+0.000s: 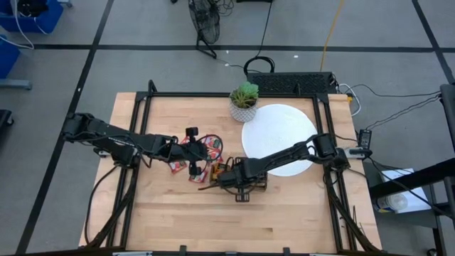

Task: Pick & Place Tea
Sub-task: Put the red tea bag into the middle section of the wooden organizer

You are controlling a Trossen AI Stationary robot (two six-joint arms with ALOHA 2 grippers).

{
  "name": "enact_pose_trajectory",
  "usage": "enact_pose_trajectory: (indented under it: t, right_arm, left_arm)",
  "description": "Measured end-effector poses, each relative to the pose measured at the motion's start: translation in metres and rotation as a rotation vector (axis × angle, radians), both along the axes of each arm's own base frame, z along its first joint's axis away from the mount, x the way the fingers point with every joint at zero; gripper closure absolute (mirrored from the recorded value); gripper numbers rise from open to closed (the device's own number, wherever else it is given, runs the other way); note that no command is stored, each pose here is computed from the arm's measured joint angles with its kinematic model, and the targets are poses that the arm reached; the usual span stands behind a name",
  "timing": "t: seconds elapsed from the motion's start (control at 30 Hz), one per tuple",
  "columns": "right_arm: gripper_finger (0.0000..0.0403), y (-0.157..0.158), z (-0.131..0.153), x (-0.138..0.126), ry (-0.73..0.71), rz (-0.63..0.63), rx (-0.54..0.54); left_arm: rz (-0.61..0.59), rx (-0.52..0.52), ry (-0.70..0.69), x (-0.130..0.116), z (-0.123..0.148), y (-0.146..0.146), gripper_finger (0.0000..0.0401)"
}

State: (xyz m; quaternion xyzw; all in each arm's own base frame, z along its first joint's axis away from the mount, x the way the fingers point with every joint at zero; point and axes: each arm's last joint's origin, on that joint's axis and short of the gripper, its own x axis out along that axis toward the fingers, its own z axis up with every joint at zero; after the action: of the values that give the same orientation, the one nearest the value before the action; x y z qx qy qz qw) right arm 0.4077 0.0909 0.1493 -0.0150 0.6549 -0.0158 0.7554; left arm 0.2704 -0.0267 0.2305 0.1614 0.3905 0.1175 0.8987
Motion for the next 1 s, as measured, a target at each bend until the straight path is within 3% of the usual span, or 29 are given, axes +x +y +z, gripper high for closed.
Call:
enact_pose_trajectory:
  t: [0.13, 0.4, 0.53, 0.67, 0.83, 1.0]
  right_arm:
    - [0.0403, 0.003, -0.009, -0.001, 0.029, 0.009, -0.038]
    - [0.0403, 0.017, -0.012, -0.009, 0.004, 0.044, -0.355]
    - [0.0403, 0.023, -0.013, -0.012, -0.005, 0.063, -0.408]
    - [0.0403, 0.031, -0.011, -0.012, -0.019, 0.115, -0.388]
    - [0.0403, 0.045, -0.003, -0.009, -0.061, 0.276, -0.214]
    - [0.0403, 0.046, -0.002, -0.009, -0.06, 0.29, -0.214]
  left_arm:
    - [0.0, 0.0, 0.0, 0.0, 0.0, 0.0, 0.0364]
    - [0.003, -0.003, 0.0, 0.0, 0.0, 0.0, 0.0364]
    - [0.006, -0.006, -0.002, 0.0, 0.0, 0.0, 0.0364]
    - [0.008, -0.009, -0.003, 0.0, 0.0, 0.0, 0.0364]
    - [0.015, -0.017, -0.006, 0.0, 0.0, 0.0, 0.0364]
    - [0.019, -0.023, -0.009, 0.0, 0.0, 0.0, 0.0364]
